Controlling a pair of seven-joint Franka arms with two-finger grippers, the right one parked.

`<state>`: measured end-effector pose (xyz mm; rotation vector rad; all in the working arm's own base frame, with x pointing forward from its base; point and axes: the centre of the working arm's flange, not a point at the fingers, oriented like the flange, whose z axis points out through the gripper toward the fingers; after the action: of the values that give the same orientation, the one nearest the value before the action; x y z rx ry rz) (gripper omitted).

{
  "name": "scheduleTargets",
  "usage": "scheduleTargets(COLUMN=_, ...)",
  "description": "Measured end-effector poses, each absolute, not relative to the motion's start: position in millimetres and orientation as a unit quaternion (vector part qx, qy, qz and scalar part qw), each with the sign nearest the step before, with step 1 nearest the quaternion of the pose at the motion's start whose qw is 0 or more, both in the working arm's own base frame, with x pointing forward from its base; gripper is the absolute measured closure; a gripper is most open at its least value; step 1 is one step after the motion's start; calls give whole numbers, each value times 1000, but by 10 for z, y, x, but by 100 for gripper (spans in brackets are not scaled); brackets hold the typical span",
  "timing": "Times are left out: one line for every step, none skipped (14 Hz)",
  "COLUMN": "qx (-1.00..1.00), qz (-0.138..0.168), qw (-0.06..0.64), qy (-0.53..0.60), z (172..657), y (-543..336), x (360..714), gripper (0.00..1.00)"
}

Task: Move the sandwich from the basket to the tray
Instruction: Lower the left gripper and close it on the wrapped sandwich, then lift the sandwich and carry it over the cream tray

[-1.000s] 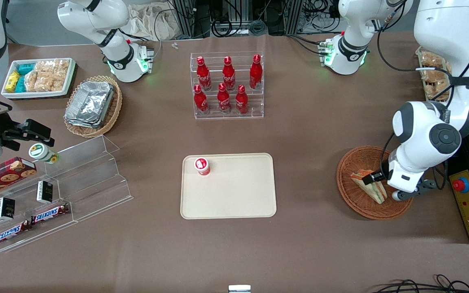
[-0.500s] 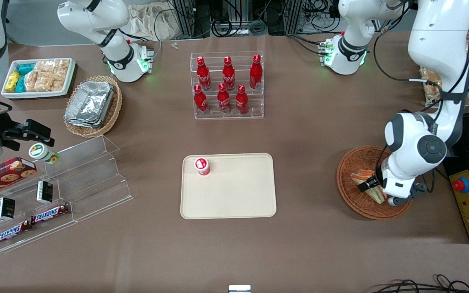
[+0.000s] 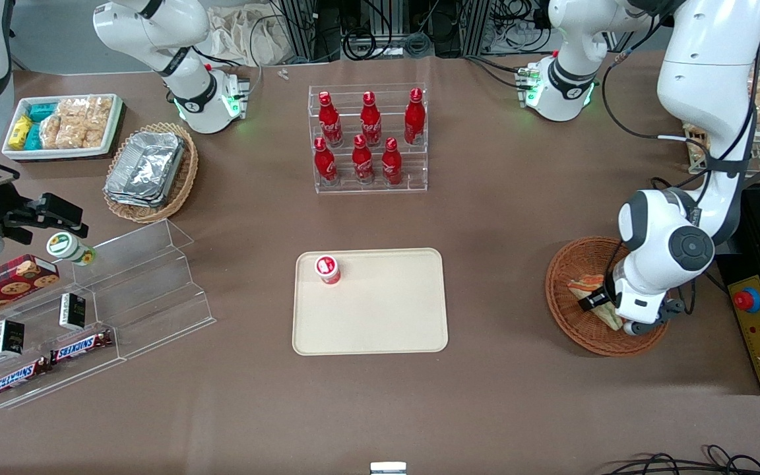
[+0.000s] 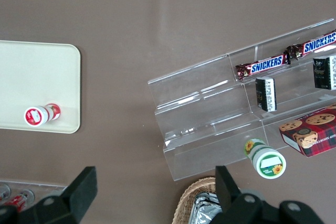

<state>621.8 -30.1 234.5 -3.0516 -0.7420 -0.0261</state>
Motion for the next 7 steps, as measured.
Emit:
scheduleTargets(qx=-970, qz=-9, qw=0, qy=-245, z=2352, y=-300, x=6223, gripper=41)
scheduleTargets(qx=-968, qz=-10, qw=0, qy=-252, z=2365, y=-299, x=6229, gripper=50)
scheduleTargets(qx=-967, qz=-12, qw=-1, qy=-255, z=2383, y=-300, x=6235, gripper=59)
scheduleTargets(qx=-967, qz=-13, qw=-1, qy=-256, z=2413, y=-300, x=6242, gripper=64)
scheduleTargets(qx=-967, qz=-12, qw=-1, qy=-256, z=2461, y=-300, x=6246, gripper=71)
scheduleTargets(qx=-967, qz=-8, qw=1, qy=-256, z=2541, y=-299, x=6248, gripper=78)
scheduleTargets(qx=-967, qz=-2, qw=3, qy=-257, z=2661, y=-298, x=6249, gripper=80)
